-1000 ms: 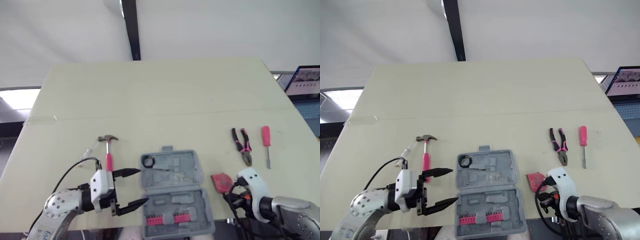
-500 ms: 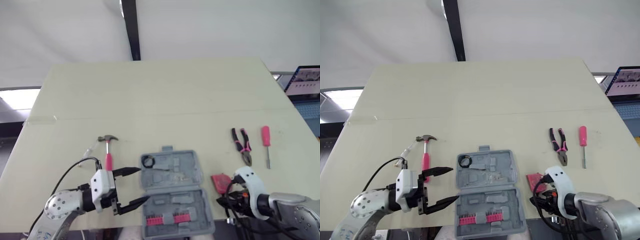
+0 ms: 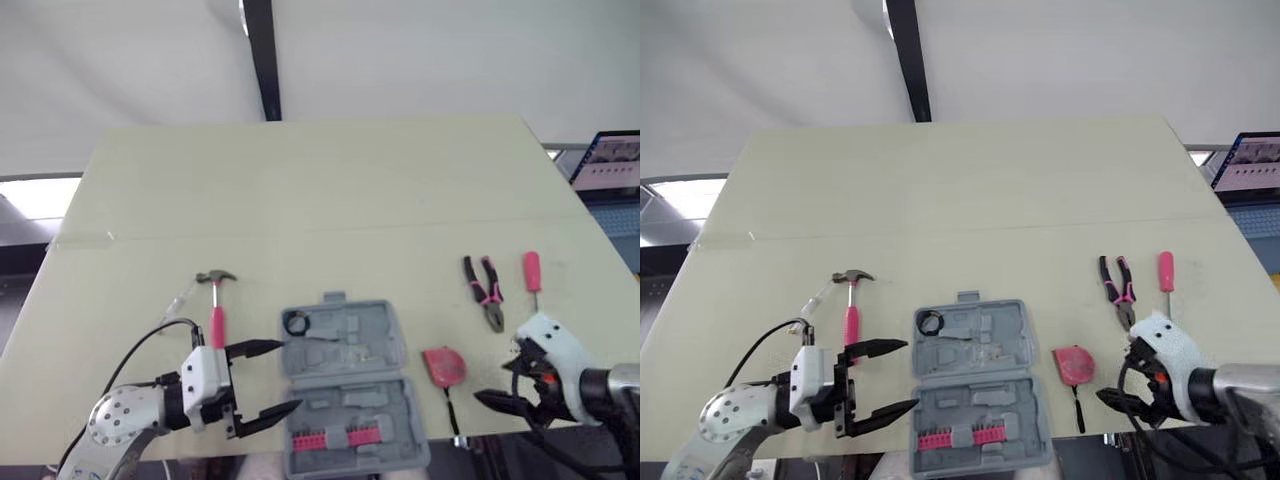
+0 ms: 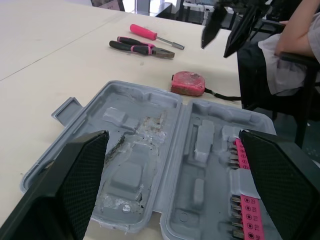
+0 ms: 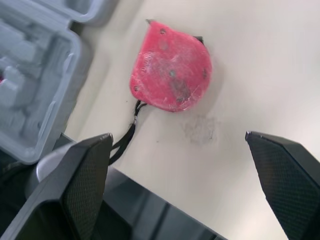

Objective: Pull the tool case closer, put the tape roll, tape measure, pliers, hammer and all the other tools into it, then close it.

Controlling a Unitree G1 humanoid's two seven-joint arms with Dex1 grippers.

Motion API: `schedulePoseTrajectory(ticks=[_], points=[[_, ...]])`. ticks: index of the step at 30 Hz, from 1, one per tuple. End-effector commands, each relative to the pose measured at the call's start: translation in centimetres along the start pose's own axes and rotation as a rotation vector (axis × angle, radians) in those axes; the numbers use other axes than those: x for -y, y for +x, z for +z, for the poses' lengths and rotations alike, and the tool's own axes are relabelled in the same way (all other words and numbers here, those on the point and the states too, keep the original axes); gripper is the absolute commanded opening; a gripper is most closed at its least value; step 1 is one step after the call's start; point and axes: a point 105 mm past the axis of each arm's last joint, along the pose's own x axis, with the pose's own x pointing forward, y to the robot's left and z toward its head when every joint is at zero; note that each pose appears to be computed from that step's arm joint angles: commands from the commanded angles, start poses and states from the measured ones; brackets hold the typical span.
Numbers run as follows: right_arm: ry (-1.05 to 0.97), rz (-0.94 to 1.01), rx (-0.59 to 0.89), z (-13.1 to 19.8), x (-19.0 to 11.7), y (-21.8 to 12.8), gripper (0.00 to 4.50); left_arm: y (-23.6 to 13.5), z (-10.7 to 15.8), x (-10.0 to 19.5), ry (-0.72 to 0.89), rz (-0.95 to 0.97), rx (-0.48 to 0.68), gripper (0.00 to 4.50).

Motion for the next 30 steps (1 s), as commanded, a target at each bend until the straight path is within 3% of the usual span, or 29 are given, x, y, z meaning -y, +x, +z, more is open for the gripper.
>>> schedulePoseTrajectory(ticks=[1, 5, 15, 30], points=[[-0.246, 0.075, 0.046, 0.8, 1.0, -0.3, 4.48, -0.4, 0.5, 0.1, 0.068, -0.021, -0.008, 4.5], [-0.465, 0.145, -0.001, 0.0, 2.4, 1.1, 4.48, -0.9, 0.7, 0.2, 0.1, -0.03, -0.026, 4.5], [-0.714, 0.295, -0.021, -1.0, 3.5, 4.6, 4.48, -1.1, 1.1, 0.9, 0.129, -0.017, -0.057, 4.5], [-0.772, 0.302, -0.018, -1.0, 4.6, 7.2, 4.48, -0.5, 2.3, 1.2, 0.134, 0.045, -0.061, 4.5]])
